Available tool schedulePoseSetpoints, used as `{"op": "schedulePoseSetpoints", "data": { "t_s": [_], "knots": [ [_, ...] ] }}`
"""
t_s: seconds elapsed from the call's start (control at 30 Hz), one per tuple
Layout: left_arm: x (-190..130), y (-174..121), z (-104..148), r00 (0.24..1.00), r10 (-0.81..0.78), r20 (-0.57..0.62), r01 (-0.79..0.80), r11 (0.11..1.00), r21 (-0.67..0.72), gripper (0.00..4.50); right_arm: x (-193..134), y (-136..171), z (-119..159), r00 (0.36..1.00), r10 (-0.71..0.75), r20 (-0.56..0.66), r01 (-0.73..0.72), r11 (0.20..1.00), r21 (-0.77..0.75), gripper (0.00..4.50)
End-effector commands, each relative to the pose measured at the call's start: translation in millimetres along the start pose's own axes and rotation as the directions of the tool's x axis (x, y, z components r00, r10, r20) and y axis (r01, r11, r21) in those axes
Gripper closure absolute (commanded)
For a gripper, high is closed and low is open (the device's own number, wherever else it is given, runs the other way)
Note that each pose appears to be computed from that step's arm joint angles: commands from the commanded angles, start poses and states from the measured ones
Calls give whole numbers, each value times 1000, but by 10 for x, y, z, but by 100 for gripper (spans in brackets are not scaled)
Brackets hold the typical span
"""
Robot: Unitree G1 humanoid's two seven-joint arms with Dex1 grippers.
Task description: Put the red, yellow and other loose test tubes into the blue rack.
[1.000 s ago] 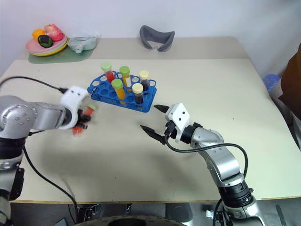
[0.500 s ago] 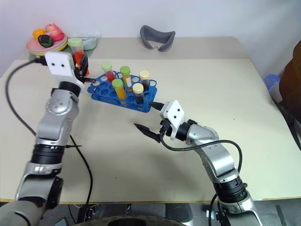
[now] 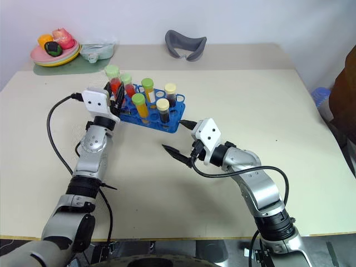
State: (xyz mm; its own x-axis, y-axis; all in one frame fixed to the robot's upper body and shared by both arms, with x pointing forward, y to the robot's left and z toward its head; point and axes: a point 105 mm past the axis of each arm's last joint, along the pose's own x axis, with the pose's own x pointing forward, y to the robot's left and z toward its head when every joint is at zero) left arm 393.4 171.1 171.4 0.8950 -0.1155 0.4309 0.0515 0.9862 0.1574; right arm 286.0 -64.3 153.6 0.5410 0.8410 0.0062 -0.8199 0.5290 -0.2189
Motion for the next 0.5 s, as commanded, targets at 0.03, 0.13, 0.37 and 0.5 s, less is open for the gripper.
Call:
{"op": "schedulePoseSetpoints", "data": {
  "t_s": [0.03,0.13,0.37,0.5],
  "knots": [
    [5,66,38,999,24,35,-24,1000,8,375,-16,-24,152,999,-8,47,10,999,-48,0],
    [-2,54,-6,999,26,25,-26,1000,-11,375,-14,-34,164,999,-6,49,9,999,-53,0],
    [-30,-24,-59,1000,10,23,-9,999,-48,375,-18,-33,167,999,-4,49,7,998,-57,0],
    [-30,-31,-69,1000,14,24,-12,998,-57,375,-17,-28,168,999,-2,50,5,998,-57,0]
  ]
}}
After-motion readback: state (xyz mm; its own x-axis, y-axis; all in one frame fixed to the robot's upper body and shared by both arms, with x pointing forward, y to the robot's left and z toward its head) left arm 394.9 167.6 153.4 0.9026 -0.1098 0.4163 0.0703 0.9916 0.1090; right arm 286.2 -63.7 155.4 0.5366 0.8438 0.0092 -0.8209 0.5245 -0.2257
